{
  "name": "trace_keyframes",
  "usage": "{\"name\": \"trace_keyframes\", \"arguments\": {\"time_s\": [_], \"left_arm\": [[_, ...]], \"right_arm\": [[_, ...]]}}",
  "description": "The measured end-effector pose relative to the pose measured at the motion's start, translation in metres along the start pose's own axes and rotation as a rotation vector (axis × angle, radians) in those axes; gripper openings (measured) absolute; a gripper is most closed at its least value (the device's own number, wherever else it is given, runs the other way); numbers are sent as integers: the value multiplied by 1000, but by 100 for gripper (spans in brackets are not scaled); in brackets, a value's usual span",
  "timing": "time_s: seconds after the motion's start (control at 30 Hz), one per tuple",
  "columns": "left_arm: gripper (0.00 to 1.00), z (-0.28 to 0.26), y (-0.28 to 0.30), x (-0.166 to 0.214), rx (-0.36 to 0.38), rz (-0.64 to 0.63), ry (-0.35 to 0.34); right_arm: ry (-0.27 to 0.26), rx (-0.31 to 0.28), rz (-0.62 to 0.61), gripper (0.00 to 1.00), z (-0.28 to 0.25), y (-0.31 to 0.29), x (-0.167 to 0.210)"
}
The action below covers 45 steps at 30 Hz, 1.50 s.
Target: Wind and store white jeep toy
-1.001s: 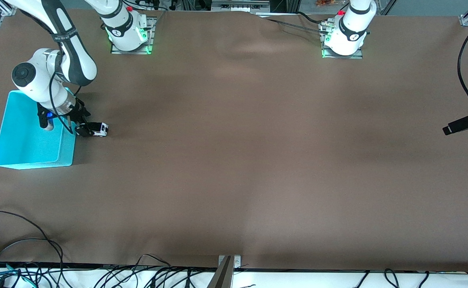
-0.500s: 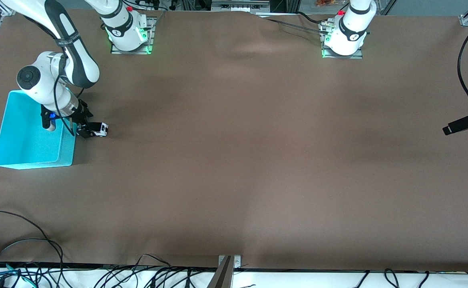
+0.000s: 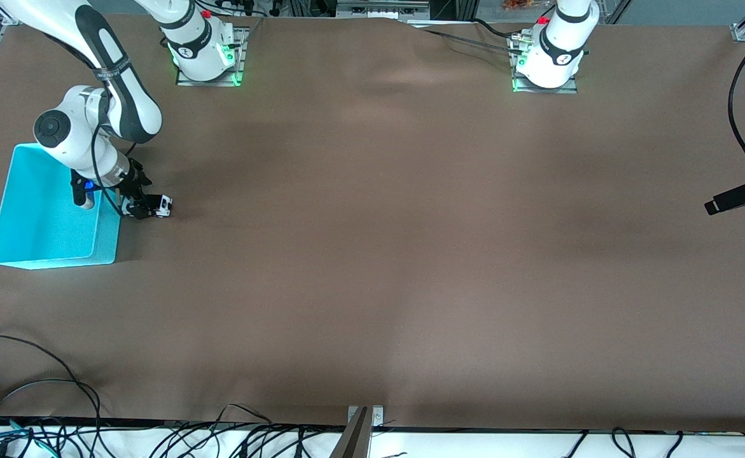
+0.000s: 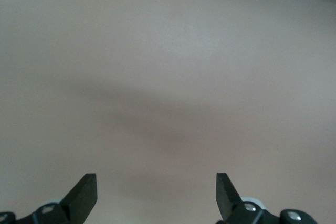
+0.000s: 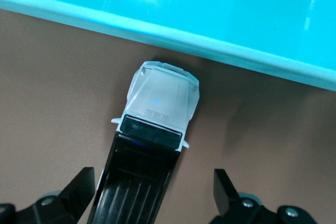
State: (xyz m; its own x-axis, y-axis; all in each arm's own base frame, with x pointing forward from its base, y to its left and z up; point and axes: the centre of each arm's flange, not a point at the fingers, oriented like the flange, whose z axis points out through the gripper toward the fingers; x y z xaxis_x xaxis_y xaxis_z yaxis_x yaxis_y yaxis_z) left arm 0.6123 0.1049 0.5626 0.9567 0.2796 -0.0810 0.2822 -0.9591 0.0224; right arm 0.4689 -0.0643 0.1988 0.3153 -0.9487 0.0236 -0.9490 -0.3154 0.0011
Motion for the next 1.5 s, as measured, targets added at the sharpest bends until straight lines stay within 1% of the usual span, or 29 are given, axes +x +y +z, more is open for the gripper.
{"name": "trace_keyframes", "arguments": {"time_s": [0.2,0.5,0.53,0.6,0.7,0.73,0.83,0.9,1.17,1.3,1.4,1.5], "left_arm": [[100,0,0,0,0,0,0],[100,0,0,0,0,0,-1],[100,0,0,0,0,0,-1],[100,0,0,0,0,0,-1],[100,0,0,0,0,0,-1],[100,0,0,0,0,0,-1],[100,0,0,0,0,0,-1],[100,0,0,0,0,0,-1],[100,0,0,0,0,0,-1],[100,0,0,0,0,0,-1],[100,0,0,0,0,0,-1],[100,0,0,0,0,0,-1]], "right_arm": [[-3,-11,1,100,7,2,-1],[-2,-12,4,100,9,2,0],[-2,-12,5,98,9,2,0],[-1,-12,6,96,9,2,1],[3,-4,8,82,7,1,2],[4,-1,9,80,6,1,3],[6,3,10,63,4,-1,3],[8,10,11,55,1,-2,4],[8,11,15,54,0,-1,4],[5,14,51,54,-5,-3,2],[-2,22,64,54,-13,-10,-10],[-16,24,61,54,-26,-20,-30]]}}
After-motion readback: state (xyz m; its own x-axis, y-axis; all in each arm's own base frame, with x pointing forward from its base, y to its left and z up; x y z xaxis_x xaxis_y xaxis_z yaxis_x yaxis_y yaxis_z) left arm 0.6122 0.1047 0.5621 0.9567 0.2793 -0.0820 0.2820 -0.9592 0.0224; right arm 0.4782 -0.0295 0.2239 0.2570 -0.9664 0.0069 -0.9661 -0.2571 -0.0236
